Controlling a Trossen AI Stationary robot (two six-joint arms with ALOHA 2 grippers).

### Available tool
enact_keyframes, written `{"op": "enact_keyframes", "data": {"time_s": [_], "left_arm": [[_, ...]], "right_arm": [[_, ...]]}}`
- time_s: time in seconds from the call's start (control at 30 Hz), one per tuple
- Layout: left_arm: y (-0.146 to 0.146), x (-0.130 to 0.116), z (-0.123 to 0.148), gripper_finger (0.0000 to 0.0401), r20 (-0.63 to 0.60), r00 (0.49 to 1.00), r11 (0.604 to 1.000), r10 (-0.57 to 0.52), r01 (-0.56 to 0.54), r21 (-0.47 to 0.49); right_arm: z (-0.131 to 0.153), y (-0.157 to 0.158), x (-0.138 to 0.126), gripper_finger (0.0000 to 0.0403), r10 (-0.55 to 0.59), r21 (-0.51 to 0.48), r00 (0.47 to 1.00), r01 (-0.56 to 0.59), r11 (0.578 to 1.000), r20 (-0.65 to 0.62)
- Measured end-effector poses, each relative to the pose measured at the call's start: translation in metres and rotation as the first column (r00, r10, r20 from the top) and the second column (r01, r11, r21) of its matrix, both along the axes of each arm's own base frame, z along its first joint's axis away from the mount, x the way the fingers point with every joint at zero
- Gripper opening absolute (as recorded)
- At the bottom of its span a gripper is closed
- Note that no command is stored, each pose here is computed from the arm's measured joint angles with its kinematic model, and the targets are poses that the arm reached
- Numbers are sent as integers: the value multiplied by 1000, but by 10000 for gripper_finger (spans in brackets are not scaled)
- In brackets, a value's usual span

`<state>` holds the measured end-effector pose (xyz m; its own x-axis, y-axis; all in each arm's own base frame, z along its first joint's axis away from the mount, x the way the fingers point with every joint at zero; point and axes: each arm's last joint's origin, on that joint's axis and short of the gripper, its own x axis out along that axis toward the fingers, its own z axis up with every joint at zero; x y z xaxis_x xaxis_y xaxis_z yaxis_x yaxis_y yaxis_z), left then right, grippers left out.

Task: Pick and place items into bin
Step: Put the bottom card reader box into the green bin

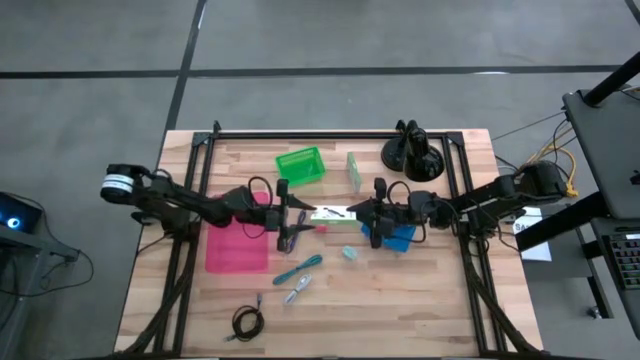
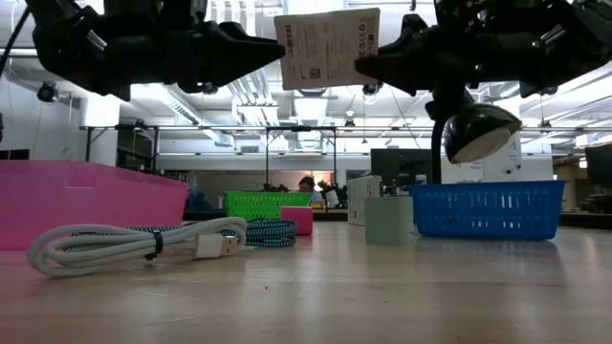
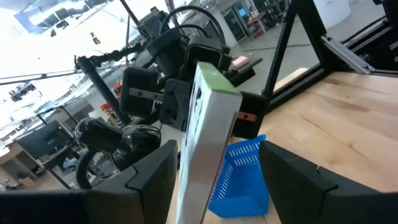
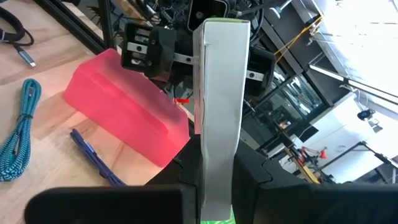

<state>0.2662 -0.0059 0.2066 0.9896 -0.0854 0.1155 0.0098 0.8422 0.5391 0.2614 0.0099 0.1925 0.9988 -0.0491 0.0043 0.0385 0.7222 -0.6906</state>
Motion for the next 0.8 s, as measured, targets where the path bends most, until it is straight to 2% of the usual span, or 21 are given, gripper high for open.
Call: {"op": "enact_keyframes", "data": {"time_s": [0.2, 0.8], "left_arm": [[0, 4, -3, 210, 68, 998, 1000, 0, 0, -3], [0, 20, 1, 210, 106, 994, 1000, 0, 0, -1]], "right_arm": [[-1, -3, 0, 34, -12, 2, 1000, 12, 1000, -4], [-1, -3, 0, 34, -16, 19, 1000, 17, 1000, -15]]}}
